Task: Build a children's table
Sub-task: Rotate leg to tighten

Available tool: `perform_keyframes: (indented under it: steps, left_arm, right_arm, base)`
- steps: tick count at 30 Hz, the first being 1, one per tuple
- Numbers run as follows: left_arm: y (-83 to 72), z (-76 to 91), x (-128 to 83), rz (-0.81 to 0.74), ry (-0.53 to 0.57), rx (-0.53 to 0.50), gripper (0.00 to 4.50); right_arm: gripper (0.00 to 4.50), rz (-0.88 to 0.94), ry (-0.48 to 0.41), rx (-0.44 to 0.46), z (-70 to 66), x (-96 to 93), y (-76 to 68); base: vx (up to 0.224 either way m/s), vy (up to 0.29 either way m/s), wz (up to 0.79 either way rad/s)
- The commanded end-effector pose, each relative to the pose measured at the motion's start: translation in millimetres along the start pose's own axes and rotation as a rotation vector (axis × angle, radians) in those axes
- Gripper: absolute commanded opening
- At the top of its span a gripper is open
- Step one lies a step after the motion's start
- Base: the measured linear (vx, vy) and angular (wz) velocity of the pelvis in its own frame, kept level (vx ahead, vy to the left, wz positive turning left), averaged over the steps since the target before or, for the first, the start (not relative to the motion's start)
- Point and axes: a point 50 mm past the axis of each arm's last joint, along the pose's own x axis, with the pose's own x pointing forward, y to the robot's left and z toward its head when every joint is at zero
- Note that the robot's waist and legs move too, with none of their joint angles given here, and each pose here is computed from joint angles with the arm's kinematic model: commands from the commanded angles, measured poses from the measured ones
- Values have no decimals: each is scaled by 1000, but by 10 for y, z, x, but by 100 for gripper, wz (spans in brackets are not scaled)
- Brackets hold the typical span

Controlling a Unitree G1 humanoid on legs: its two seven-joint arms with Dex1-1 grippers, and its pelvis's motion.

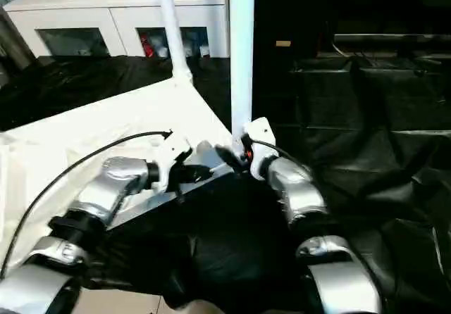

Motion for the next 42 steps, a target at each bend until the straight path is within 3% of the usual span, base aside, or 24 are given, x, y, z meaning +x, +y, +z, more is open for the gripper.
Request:
perform_keyframes:
  steps: [1,7,11,20,26,30,34,36,42]
  left_arm:
    - [-116,198,90,-129,-61,97,0]
    - [-116,150,-43,-207,-26,113,0]
    - [-130,122,-111,-251,-13,109,0]
    - [-146,112,-125,-276,-17,107,0]
    - [-141,134,-79,-252,-38,96,0]
    - [-69,236,64,-110,-95,67,0]
    - [-14,288,175,4,-92,50,0]
    - [17,334,264,91,-93,30,0]
    - [-53,389,432,133,-103,17,0]
  right_arm:
    - [378,202,55,-5,-99,127,263]
    - [378,400,108,-57,-140,-102,280]
    - [343,477,122,-52,-144,-177,303]
    - [276,539,111,-30,-140,-194,372]
    - [270,517,97,11,-167,-171,414]
    - [270,217,72,91,-218,19,324]
    - [270,39,64,155,-245,149,288]
    - [270,-101,61,229,-250,269,282]
    - [270,-278,86,243,-221,486,345]
  base:
    - [0,0,0]
    - [0,0,0]
    - [0,0,0]
    - [0,0,0]
    - [0,0,0]
    - [0,0,0]
    - [0,0,0]
    - [0,0,0]
    - [0,0,0]
